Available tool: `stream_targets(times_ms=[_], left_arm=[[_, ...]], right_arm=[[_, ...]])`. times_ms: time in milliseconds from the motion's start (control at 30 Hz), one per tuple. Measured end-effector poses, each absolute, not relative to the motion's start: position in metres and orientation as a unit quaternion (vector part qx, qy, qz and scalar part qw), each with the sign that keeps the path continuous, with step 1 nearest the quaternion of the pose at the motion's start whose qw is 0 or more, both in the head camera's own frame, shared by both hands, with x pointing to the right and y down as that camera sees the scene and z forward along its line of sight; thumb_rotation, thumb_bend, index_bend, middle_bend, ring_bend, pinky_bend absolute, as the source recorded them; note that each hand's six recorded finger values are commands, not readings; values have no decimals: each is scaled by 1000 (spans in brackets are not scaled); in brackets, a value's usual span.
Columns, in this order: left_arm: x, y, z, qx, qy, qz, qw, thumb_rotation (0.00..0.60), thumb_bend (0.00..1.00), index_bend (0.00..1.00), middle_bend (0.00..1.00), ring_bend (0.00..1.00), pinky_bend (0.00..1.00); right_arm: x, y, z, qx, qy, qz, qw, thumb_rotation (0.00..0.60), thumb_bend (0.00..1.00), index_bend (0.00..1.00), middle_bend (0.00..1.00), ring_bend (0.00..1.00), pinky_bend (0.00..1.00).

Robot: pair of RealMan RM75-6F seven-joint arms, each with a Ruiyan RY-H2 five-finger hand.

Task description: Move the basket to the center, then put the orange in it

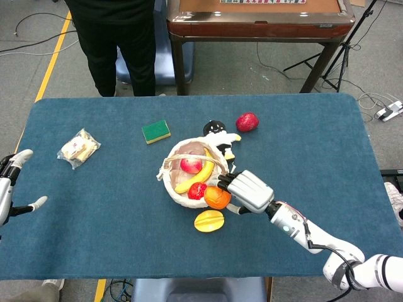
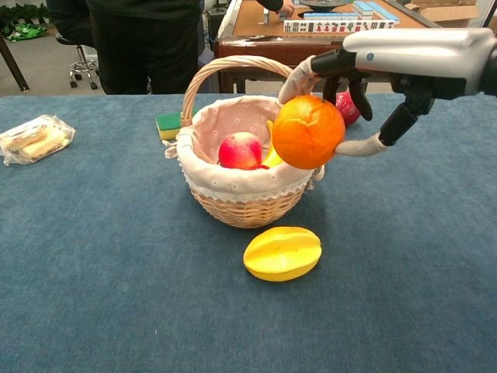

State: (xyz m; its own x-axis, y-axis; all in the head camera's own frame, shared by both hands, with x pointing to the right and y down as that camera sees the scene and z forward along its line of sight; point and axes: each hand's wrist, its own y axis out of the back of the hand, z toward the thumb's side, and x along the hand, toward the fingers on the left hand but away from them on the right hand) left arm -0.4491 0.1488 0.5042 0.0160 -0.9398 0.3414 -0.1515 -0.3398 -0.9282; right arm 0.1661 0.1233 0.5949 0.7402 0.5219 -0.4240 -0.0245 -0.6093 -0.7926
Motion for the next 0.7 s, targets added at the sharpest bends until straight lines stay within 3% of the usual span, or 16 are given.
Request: stream_targets(times_ms=[133, 367, 700], left_arm=[[-450, 149, 502, -613, 446, -541, 365, 600, 123, 134, 139, 114, 188], [-452, 149, 501, -614, 454, -533, 365, 600, 123, 134, 139, 114, 186], [-454, 149, 502, -616, 444, -539, 364, 600, 123, 134, 139, 114, 182]], right_arm=[[153, 123, 601, -829, -144, 319, 436, 600, 384, 339, 255, 251, 487], [134, 121, 605, -825, -145, 305, 454, 600, 383, 148, 108, 109, 265], [127, 121, 600, -824, -143, 298, 459, 600, 383, 139, 88, 87, 226]])
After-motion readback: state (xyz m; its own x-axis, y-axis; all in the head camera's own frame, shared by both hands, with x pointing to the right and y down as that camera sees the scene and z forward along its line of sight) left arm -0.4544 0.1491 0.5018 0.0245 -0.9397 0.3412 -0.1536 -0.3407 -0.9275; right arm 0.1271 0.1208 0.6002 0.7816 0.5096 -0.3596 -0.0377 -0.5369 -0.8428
